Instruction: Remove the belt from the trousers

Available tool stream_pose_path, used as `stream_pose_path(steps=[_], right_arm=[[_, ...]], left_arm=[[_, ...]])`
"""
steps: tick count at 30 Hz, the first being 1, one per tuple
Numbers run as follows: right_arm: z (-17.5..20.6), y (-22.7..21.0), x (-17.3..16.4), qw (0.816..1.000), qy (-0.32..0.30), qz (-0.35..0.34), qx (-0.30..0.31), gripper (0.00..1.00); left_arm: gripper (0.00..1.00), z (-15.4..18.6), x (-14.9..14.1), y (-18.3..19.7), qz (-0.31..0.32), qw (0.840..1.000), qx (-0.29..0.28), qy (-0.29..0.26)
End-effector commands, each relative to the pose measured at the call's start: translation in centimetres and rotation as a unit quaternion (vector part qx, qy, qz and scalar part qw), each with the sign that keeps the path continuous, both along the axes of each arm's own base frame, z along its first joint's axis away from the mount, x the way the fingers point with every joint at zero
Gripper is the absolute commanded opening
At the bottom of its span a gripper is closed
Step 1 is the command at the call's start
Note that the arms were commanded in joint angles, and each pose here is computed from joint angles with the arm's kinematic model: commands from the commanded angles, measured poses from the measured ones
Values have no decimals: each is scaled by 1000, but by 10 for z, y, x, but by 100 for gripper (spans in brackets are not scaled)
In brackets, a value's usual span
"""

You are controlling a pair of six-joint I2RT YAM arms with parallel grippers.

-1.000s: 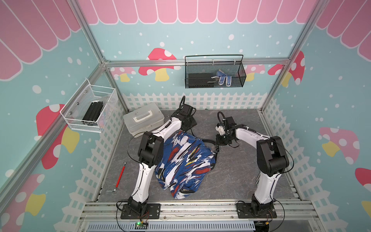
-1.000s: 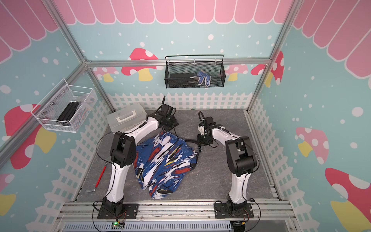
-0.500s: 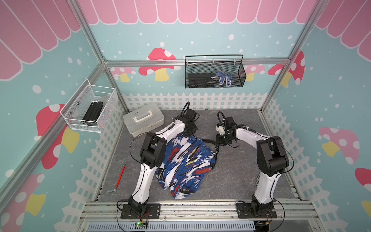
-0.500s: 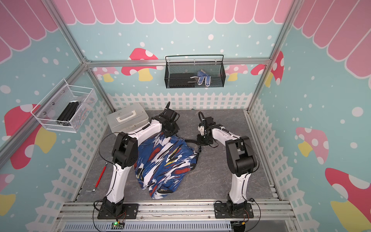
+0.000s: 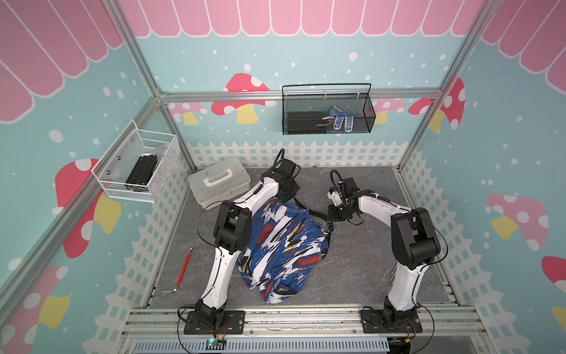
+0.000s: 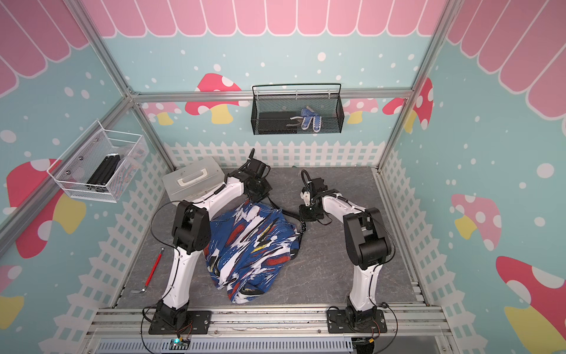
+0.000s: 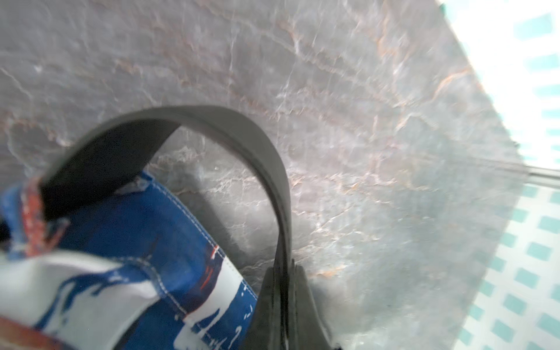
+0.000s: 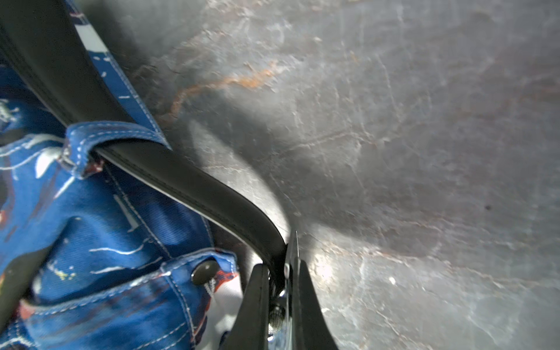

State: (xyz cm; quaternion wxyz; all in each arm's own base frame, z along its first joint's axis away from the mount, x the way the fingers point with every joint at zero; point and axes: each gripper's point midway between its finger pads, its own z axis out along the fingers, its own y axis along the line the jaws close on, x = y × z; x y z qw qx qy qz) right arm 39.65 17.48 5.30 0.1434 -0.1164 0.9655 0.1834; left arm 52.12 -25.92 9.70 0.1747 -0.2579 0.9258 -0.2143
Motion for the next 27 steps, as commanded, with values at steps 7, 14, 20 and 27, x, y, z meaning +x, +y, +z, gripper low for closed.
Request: stream_pose_path(steps=[7,14,20,27], right_arm=[[-49,-35,-53,991,105,-1,-84,0],[-51,-38,-58,990,112,1,-89,0],[-51,-39,-61,989,116,3,-91,0],[-50,-39,-61,989,115,5,-91,0]], left_arm=[[0,69,73,88,142,985,-37,-87],[0,110,107,122,218,960,-81,-154],[0,150,126,169,298,924,-101,-218],[0,153,127,197,345,904,-116,-224]])
